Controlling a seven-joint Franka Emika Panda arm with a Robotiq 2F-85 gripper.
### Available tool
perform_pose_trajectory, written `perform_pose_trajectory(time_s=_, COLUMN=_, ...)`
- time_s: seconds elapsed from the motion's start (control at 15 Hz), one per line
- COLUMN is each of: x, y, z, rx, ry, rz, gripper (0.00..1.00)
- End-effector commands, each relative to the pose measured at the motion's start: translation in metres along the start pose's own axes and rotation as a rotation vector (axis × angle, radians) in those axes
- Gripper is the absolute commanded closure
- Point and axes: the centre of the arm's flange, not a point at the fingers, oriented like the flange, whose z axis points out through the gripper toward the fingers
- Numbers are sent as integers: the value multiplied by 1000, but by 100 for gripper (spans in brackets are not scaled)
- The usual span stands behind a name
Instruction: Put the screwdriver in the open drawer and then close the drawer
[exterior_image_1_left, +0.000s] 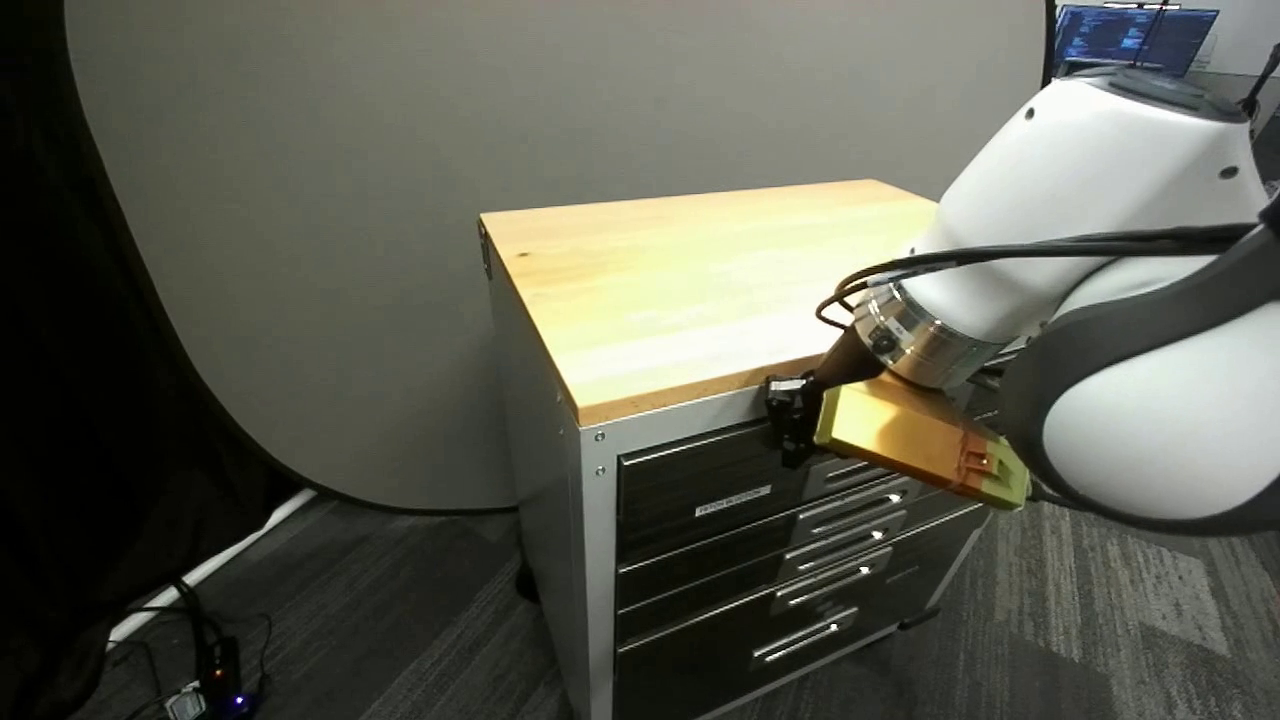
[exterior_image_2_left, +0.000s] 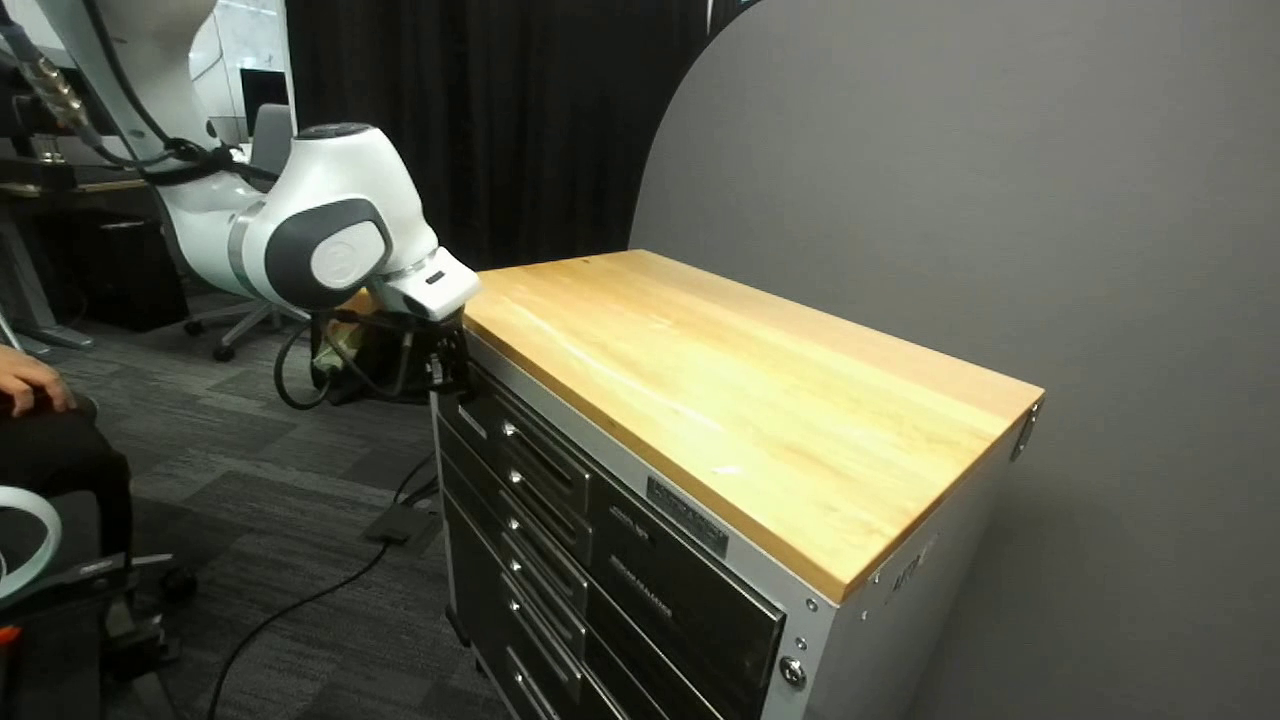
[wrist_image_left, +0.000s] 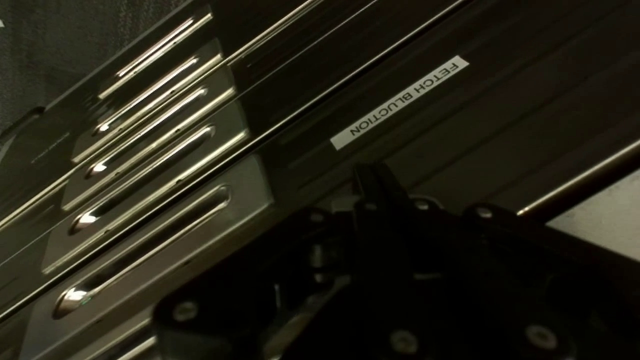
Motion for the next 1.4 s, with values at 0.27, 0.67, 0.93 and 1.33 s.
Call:
perform_pose_trajectory(time_s=0.27, x=18, y=6, z=-28, rx=7, ry=3, rz=-84, gripper=68)
perform_pose_trajectory(time_s=0.67, x=77, y=32, z=-96, rx=-195, ry=-123, rz=-363, gripper=27)
perform_pose_trajectory(time_s=0.93, x=93, y=19, z=-159, rx=-223, ry=-258, rz=-536, gripper=0)
perform_pose_trajectory(time_s=1.33, x=84, y=-5, z=-238, rx=-280, ry=-452, rz=-799, gripper=0)
